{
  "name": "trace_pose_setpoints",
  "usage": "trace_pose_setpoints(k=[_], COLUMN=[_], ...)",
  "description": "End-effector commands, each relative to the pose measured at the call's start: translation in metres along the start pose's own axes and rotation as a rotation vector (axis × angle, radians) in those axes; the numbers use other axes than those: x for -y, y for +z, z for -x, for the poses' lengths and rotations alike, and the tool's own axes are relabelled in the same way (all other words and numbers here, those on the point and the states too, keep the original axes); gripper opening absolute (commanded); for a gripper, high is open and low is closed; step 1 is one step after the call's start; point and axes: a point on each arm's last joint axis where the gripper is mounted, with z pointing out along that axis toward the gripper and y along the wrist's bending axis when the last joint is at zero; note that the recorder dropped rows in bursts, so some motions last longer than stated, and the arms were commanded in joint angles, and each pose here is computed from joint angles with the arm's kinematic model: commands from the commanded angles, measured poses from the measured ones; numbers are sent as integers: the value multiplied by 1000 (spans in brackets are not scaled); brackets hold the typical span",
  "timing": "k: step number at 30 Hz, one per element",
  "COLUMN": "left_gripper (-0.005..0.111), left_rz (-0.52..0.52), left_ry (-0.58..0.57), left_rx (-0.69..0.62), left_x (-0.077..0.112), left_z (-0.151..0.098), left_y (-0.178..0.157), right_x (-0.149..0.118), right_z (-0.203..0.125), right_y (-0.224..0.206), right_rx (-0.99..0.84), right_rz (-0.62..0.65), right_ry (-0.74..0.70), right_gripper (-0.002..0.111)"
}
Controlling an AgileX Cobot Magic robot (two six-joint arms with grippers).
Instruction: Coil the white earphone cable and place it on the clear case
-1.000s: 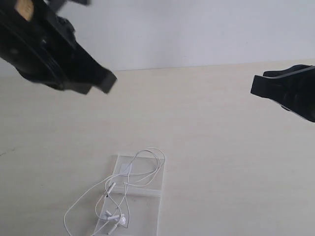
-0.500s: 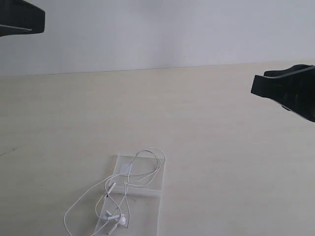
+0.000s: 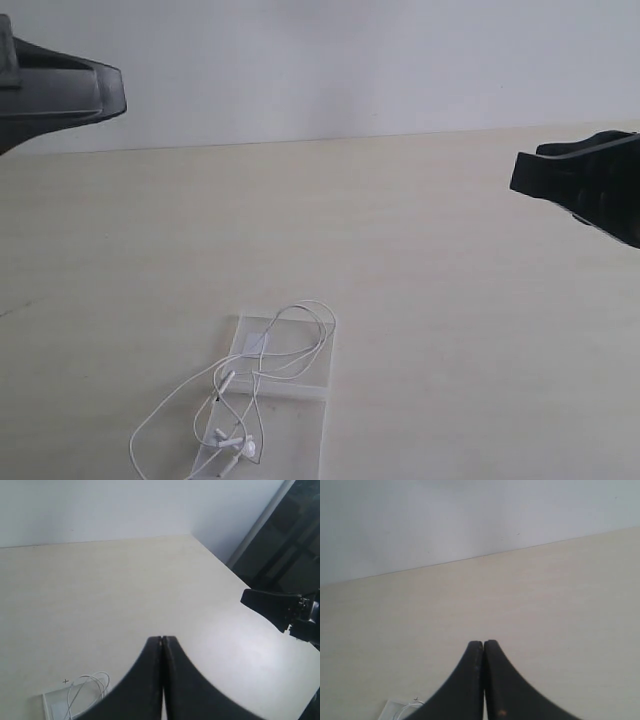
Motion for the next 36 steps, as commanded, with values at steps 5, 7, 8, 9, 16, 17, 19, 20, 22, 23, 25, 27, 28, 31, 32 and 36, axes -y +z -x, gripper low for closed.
trace_pose_setpoints(k=[5, 7, 8, 9, 16, 17, 19, 20, 22, 23, 25, 27, 28, 31, 32, 36], left_gripper=[0, 0, 0, 0, 0, 0, 0, 0, 0, 0, 0, 0, 0, 0, 0, 0], left_rz=[32, 56, 72, 86, 248, 286, 339, 359, 370, 375, 390, 404, 412, 445, 465, 540], left_ry=[120, 138, 147, 165, 150, 130, 111, 104, 101, 104, 114, 115, 114, 112, 110, 95], left_rx=[-29, -23, -10, 8, 98, 109, 138, 163, 232, 263, 301, 336, 349, 410, 425, 459], left_x=[-4, -6, -7, -9, -35, -43, -56, -62, -70, -74, -80, -82, -83, -85, -87, -93], left_z=[-3, -3, -2, 0, -5, -9, -18, -22, -31, -37, -50, -60, -64, -74, -78, -98], left_y=[-6, -10, -13, -17, -43, -46, -50, -51, -55, -58, -63, -71, -74, -87, -90, -101], right_x=[1, 1, 1, 1, 1, 1, 1, 1, 1, 1, 1, 1, 1, 1, 1, 1], right_z=[1, 1, 1, 1, 1, 1, 1, 1, 1, 1, 1, 1, 1, 1, 1, 1], right_y=[-1, -1, -1, -1, -1, -1, -1, -1, -1, -1, -1, -1, -1, -1, -1, -1], right_rx=[8, 8, 8, 8, 8, 8, 8, 8, 8, 8, 8, 8, 8, 8, 8, 8], right_rz=[-8, -8, -8, -8, -8, -8, -8, -8, -8, -8, -8, -8, -8, -8, -8, -8], right_ry=[-18, -18, -18, -18, -18, -18, -18, -18, -18, -18, -18, -18, -18, -18, -18, -18], right_gripper=[0, 0, 0, 0, 0, 0, 0, 0, 0, 0, 0, 0, 0, 0, 0, 0])
